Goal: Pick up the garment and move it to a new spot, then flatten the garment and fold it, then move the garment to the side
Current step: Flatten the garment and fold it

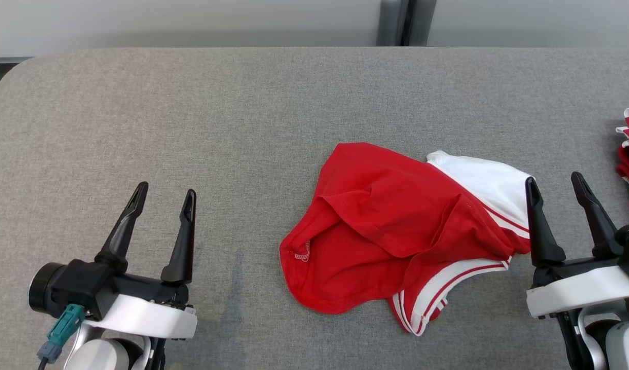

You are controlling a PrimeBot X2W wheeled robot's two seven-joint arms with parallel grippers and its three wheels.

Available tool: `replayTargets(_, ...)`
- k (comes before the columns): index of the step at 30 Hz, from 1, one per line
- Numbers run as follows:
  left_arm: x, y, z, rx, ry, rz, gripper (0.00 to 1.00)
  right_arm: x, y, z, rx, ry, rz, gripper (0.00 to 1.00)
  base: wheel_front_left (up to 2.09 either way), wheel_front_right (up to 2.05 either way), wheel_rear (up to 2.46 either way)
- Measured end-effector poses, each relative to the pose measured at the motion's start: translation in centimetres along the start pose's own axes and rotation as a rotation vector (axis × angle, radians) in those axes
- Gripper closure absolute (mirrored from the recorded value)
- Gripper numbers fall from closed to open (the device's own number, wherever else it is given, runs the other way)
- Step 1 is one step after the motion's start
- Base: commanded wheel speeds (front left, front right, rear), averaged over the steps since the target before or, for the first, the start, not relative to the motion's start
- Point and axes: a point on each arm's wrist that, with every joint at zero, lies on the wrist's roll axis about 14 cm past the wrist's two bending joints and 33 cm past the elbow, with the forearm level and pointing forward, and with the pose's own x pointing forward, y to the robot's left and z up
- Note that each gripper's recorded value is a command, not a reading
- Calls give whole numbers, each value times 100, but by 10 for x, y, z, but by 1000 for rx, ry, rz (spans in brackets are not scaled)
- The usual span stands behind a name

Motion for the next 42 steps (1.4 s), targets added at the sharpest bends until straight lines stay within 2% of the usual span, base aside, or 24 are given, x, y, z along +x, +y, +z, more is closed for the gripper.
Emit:
replayTargets(15,7,0,3,6,-11,-6,0,1,1,1,11,-6,1,0,0,0,0)
replayTargets(18,15,-10,14,0,-45,-42,0,1,0,2,11,-12,-3,0,0,0,0)
replayTargets(21,30,-43,29,-6,-88,-158,0,0,-4,5,8,-21,-13,0,0,0,0)
replayTargets(24,38,-93,33,-43,-78,-326,0,-3,-10,8,3,-27,-32,0,0,0,0)
replayTargets(27,38,-150,31,-71,-41,-516,0,-6,-19,5,-2,-13,-59,0,0,0,0)
replayTargets(31,30,-208,15,-95,46,-708,0,-11,-30,0,-3,-1,-92,0,0,0,0)
replayTargets(37,16,-258,-28,-111,246,-884,0,-19,-46,-7,17,3,-140,0,0,0,0)
replayTargets(42,10,-277,-64,-116,388,-959,0,-29,-60,-14,29,9,-190,0,0,0,0)
